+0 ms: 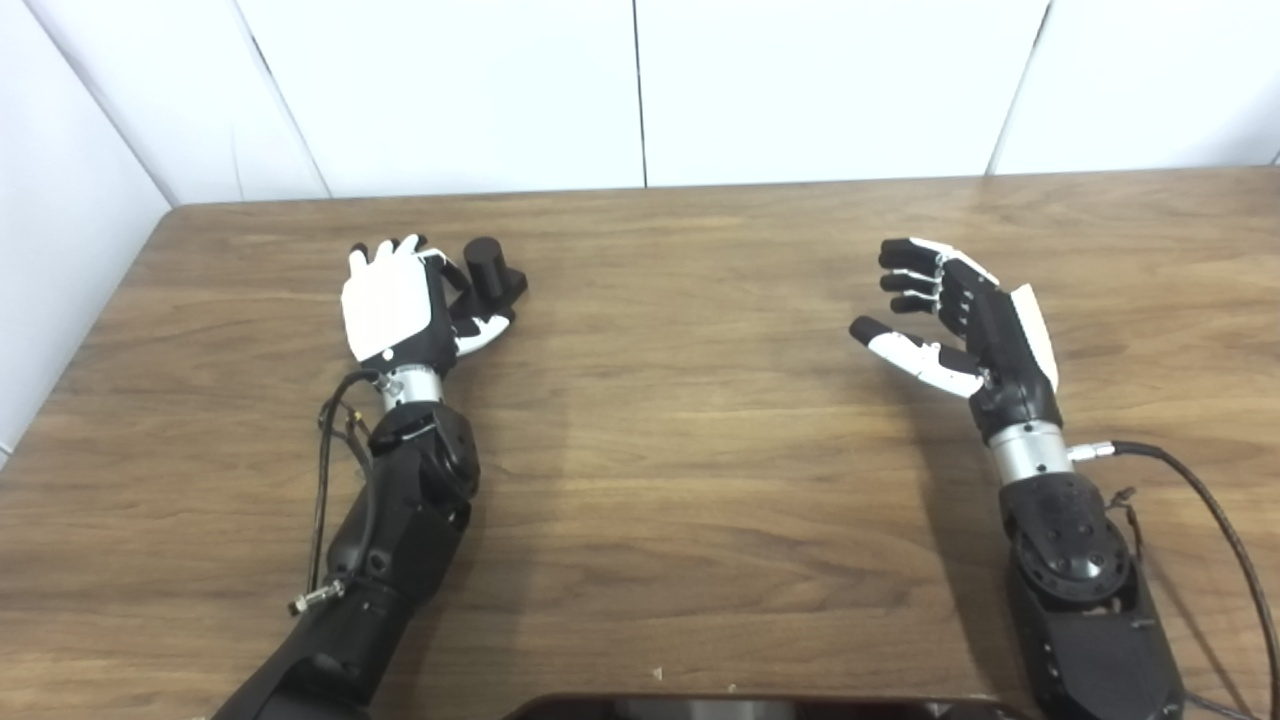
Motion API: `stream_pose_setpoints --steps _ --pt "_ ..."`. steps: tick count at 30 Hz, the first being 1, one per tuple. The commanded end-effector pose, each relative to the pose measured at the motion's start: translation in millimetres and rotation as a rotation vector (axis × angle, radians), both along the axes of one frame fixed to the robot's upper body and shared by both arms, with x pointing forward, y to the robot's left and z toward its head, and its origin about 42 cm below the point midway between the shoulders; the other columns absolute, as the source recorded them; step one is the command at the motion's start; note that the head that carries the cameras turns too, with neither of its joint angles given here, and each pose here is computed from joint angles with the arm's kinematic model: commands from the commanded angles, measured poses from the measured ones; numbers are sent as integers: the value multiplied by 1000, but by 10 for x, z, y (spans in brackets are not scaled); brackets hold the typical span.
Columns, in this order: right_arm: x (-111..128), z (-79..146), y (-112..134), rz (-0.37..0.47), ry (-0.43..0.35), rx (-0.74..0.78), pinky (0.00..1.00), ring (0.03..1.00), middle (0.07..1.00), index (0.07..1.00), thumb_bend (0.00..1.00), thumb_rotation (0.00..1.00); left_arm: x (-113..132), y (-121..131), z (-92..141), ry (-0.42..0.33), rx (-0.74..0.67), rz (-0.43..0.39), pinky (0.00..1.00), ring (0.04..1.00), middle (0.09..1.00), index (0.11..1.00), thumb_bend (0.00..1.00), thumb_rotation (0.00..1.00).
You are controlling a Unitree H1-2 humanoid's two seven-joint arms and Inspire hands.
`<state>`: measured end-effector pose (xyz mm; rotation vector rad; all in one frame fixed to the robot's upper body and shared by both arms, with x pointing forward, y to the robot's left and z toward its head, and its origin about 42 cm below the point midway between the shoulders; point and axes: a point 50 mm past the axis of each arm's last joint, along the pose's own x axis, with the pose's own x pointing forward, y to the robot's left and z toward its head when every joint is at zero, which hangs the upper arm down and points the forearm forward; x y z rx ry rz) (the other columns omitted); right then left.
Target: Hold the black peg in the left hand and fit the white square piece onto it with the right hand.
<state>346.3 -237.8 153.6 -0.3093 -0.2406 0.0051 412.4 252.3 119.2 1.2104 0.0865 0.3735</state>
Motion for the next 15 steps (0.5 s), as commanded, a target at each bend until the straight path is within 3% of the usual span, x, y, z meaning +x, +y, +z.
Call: stream_pose_setpoints --steps 1,7,15 --pt "54 214 -16 10 -91 -8 651 710 744 729 651 329 77 114 36 30 46 36 951 920 883 567 669 366" --pt "50 222 -36 3 -101 -16 677 727 747 729 649 345 137 157 -9 92 73 43 986 955 919 643 696 502" --pt "46 235 -46 -1 -103 -8 672 729 753 733 646 363 164 185 -24 113 79 45 999 949 912 639 698 508"
